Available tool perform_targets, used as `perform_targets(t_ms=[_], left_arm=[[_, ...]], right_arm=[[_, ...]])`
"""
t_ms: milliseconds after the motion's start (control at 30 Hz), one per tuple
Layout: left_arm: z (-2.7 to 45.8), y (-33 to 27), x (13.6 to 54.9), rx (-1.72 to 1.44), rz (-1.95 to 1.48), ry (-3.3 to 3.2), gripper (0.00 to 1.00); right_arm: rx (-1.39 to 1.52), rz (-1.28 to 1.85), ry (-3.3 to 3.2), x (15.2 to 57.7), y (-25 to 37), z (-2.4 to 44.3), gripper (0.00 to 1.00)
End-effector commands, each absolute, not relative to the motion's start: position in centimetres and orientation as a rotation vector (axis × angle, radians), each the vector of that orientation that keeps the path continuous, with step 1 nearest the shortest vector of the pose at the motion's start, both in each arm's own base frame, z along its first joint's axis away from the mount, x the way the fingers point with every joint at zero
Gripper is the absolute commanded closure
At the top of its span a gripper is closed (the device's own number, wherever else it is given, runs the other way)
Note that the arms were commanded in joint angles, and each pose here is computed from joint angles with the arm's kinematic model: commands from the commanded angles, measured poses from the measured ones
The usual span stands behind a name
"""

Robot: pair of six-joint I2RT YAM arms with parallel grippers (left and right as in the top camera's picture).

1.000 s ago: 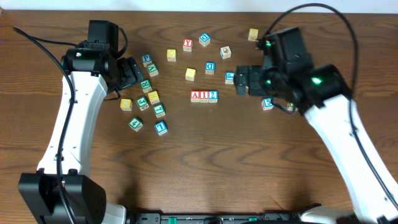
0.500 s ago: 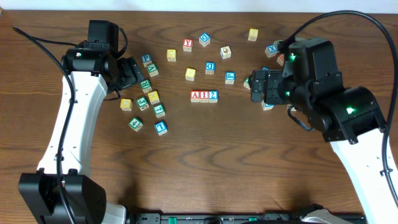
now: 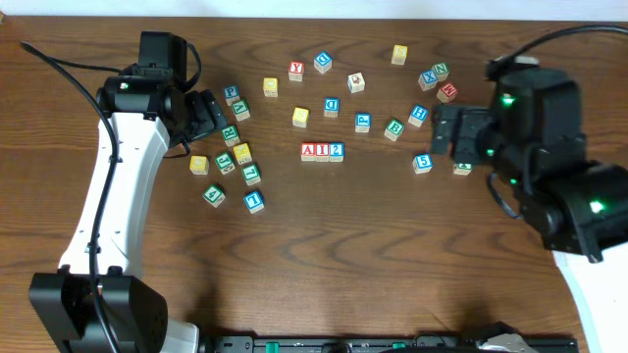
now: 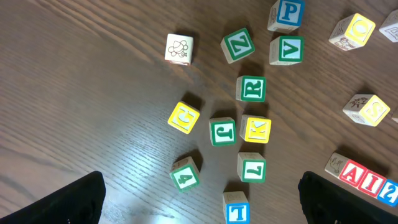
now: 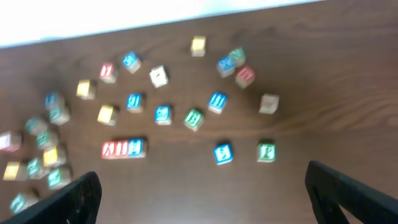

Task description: Spell out AI2

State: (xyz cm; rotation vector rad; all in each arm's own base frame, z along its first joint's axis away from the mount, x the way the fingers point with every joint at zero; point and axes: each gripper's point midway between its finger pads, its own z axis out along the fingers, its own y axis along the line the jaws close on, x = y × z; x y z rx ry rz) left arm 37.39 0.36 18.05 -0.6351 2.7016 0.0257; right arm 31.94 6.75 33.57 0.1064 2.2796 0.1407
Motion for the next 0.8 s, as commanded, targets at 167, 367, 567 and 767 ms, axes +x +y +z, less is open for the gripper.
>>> perform_targets(t_ms=[167,367,567,767], left_arm=[[18.3,0.7,37.5,-0.63,0.053,2.695,0.02],[18.3,0.7,37.5,-0.63,0.053,2.695,0.02],[18.3,0.7,37.5,-0.63,0.053,2.695,0.02],[18.3,0.7,37.5,-0.63,0.053,2.695,0.02]], right_arm=[[0.027,0.151,2.099,30.4,4.1,33.3,0.01],[0.025,0.106,1.943,28.9,2.2,31.2,0.01],[0.051,0.068,1.751,26.6,0.7,29.7,0.01],[0.071,0.055,1.602,24.9,0.0,26.7,0.01]])
